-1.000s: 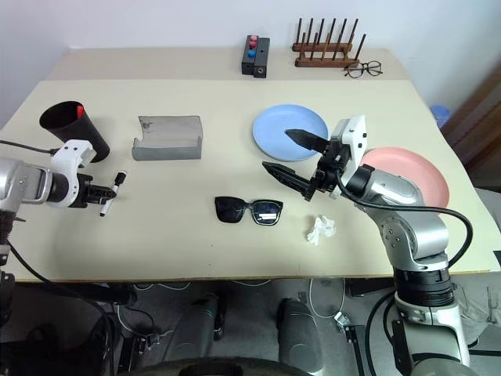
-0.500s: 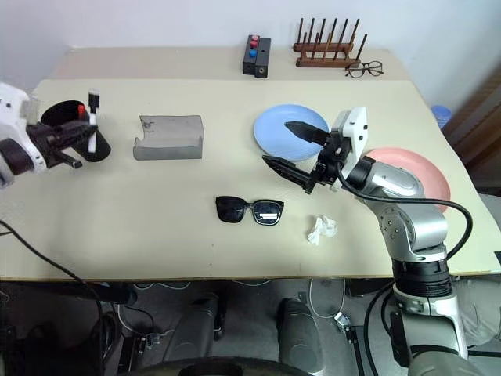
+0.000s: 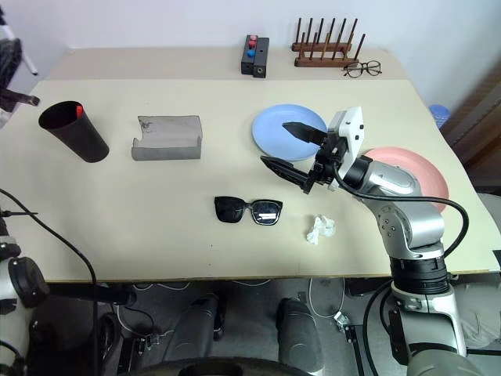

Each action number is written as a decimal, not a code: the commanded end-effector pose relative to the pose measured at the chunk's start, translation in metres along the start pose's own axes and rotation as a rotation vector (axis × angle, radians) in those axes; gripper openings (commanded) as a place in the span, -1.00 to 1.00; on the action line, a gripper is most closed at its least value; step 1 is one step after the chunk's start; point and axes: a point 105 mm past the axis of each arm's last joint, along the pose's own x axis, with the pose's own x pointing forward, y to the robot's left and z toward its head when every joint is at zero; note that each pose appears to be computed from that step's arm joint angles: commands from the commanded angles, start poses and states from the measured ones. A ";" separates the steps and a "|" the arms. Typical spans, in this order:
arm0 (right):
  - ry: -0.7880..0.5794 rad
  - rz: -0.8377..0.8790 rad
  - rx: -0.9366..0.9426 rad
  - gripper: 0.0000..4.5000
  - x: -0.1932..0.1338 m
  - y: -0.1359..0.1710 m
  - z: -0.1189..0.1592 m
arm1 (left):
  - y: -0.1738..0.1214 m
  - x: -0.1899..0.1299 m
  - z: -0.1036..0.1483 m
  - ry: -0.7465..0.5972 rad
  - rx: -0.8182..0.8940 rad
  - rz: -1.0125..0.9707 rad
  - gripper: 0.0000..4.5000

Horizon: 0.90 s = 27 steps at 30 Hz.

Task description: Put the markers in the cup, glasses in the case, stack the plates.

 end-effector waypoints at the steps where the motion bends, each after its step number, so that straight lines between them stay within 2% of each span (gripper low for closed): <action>1: -0.097 0.001 -0.018 1.00 -0.001 0.003 0.021 | 0.015 -0.001 0.008 -0.034 0.042 0.042 -0.97; 7: -0.117 -0.002 -0.006 1.00 0.000 0.003 0.026 | 0.030 -0.004 -0.002 -0.058 -0.041 0.128 -0.97; 14: -0.103 0.005 -0.015 1.00 0.001 0.004 0.025 | 0.024 -0.004 -0.013 -0.087 -0.117 0.128 -0.97; 27: -0.082 0.004 -0.016 1.00 0.000 0.006 0.024 | 0.019 -0.024 -0.057 0.040 -0.096 0.136 -0.97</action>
